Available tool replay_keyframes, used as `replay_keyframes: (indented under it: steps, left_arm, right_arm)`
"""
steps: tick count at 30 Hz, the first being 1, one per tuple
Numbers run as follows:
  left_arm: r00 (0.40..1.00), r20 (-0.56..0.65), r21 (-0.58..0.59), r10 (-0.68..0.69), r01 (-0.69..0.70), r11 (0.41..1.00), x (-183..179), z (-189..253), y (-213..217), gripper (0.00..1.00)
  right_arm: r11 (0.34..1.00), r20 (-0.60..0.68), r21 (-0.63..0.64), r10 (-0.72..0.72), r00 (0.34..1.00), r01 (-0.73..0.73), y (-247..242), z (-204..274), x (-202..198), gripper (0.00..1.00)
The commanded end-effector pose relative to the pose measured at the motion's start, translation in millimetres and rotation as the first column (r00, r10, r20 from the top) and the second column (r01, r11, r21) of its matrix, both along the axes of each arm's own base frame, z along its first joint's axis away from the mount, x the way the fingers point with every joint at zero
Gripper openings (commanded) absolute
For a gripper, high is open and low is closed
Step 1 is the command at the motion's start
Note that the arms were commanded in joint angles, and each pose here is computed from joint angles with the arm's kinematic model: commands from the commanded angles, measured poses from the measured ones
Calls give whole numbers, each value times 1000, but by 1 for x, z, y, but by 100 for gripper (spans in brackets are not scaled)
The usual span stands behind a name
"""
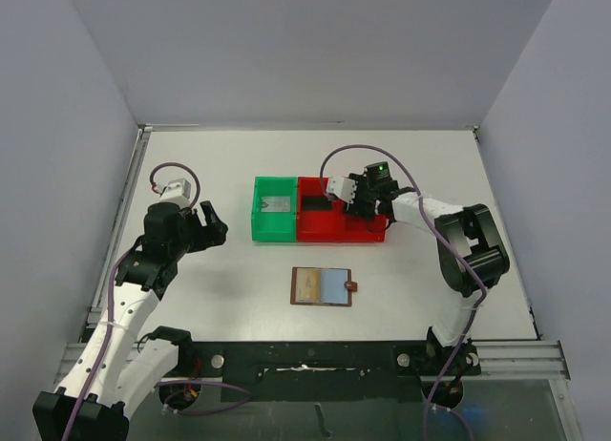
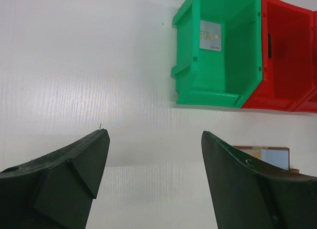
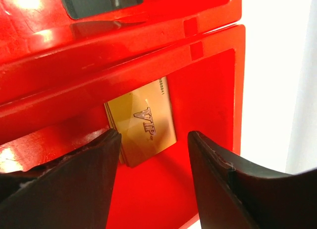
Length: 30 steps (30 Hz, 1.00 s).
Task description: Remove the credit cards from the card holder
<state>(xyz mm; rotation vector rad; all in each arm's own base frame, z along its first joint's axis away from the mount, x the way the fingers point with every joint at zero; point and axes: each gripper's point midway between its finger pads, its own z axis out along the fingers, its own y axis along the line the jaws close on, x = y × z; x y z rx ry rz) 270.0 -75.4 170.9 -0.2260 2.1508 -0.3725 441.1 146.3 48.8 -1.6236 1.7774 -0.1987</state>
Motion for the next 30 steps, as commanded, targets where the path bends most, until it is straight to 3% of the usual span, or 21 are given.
replay_keyframes:
  steps: [1, 9, 13, 16, 19, 23, 25, 27, 30]
  left_arm:
    - [997, 69, -3, -19, 19, 1000, 10, 16, -3, 75]
    - [997, 70, -4, -20, 21, 1000, 11, 16, -3, 75]
    - [997, 70, -5, -26, 26, 1000, 11, 16, -4, 75]
    - [997, 72, -7, -28, 28, 1000, 11, 16, -4, 75]
    - [997, 77, -7, -28, 29, 1000, 11, 17, -4, 75]
    - [997, 77, -10, -30, 31, 999, 11, 17, -4, 75]
    - [997, 75, -10, -30, 31, 999, 12, 17, -4, 75]
    - [997, 73, -9, -27, 27, 1000, 12, 17, -3, 75]
    - [997, 75, -6, -20, 21, 1000, 11, 17, -1, 75]
  right_arm:
    - [997, 100, 82, -8, 995, 0, 10, 48, 16, 57]
    - [987, 163, 159, -42, 986, 16, 14, 85, 15, 59]
    - [955, 229, 280, -167, 959, 99, 6, 128, 15, 66]
    - [891, 252, 424, -285, 925, 159, 0, 165, 8, 71]
    - [752, 210, 621, -431, 877, 221, -5, 204, -5, 79]
    - [484, 53, 814, -613, 788, 322, -20, 237, -22, 90]
    - [339, -67, 867, -646, 760, 365, -23, 242, -34, 98]
    - [190, -196, 893, -651, 734, 407, -23, 244, -46, 98]
    - [18, -380, 876, -590, 712, 482, -15, 233, -65, 97]
